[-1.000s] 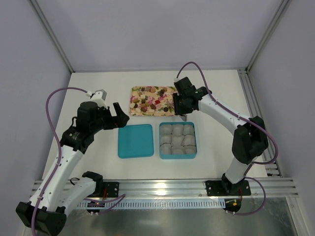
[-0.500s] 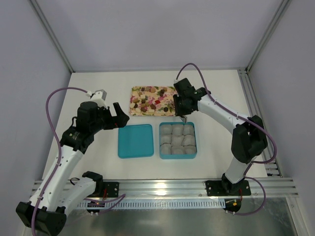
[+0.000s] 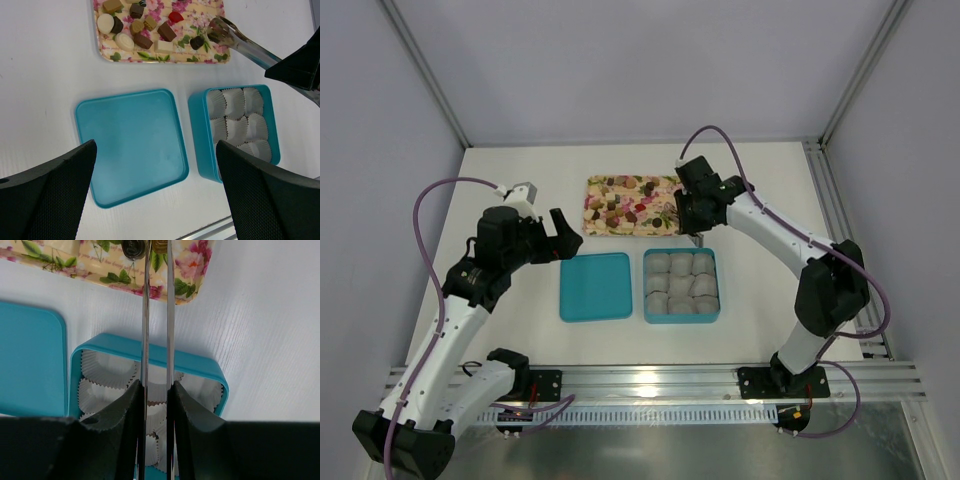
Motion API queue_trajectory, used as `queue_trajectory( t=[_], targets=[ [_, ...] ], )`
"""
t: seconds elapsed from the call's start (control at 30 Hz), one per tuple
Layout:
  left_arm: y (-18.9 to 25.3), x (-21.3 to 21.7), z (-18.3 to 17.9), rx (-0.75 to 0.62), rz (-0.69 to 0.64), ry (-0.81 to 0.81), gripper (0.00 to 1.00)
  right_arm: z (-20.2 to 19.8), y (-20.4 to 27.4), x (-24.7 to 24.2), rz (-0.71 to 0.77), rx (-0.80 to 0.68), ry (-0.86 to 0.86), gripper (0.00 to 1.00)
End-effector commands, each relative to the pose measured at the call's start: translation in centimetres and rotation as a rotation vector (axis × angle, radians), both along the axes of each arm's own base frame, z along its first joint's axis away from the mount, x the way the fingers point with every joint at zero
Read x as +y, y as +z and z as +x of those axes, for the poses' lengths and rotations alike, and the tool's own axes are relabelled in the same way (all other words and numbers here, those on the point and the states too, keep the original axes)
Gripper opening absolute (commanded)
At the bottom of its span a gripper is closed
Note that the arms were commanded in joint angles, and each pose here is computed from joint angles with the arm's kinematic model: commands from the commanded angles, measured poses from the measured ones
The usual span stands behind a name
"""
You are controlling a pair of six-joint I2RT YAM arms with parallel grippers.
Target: Pack the chocolate
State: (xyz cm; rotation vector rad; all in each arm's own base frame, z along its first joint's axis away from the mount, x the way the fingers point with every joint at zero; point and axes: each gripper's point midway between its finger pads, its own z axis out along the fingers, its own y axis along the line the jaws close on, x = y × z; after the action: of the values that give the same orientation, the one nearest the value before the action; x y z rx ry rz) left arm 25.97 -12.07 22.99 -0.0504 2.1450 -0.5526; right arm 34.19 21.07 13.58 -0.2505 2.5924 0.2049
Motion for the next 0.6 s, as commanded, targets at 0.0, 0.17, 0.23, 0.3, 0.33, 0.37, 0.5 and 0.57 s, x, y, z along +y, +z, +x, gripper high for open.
queue_trajectory(
  t=[0.0,0.17,0.23,0.3,0.33,0.37,0.5,0.57],
  targets=[
    [0.6,0.0,0.4,-0.028,-0.005,0.001,1.00,0.0,5.2,0.0,0.059,-0.119,0.013,0.21],
    [0.5,0.0,0.4,-0.027,-0.004,0.002,1.00,-1.2,6.3,-0.3,0.087,-0.126,0.025,0.20],
    [0.6,0.0,0.4,-0.028,-0.004,0.004,1.00,-2.1,6.7,-0.2,0.108,-0.120,0.039,0.20],
    [0.7,0.1,0.4,-0.031,-0.004,0.007,1.00,-3.0,6.9,-0.2,0.130,-0.105,0.056,0.19],
    [0.7,0.1,0.4,-0.033,-0.003,0.004,1.00,-3.7,7.2,-0.4,0.140,-0.108,0.061,0.19],
    [0.7,0.1,0.4,-0.032,-0.003,0.008,1.00,-4.1,7.3,-0.6,0.141,-0.107,0.061,0.19],
    [0.6,0.1,0.4,-0.029,-0.002,0.006,1.00,-7.4,8.0,-0.3,0.224,-0.053,0.122,0.18],
    [0.6,0.1,0.4,-0.027,-0.003,0.007,1.00,-8.7,7.9,-0.4,0.242,-0.034,0.137,0.18]
  ],
)
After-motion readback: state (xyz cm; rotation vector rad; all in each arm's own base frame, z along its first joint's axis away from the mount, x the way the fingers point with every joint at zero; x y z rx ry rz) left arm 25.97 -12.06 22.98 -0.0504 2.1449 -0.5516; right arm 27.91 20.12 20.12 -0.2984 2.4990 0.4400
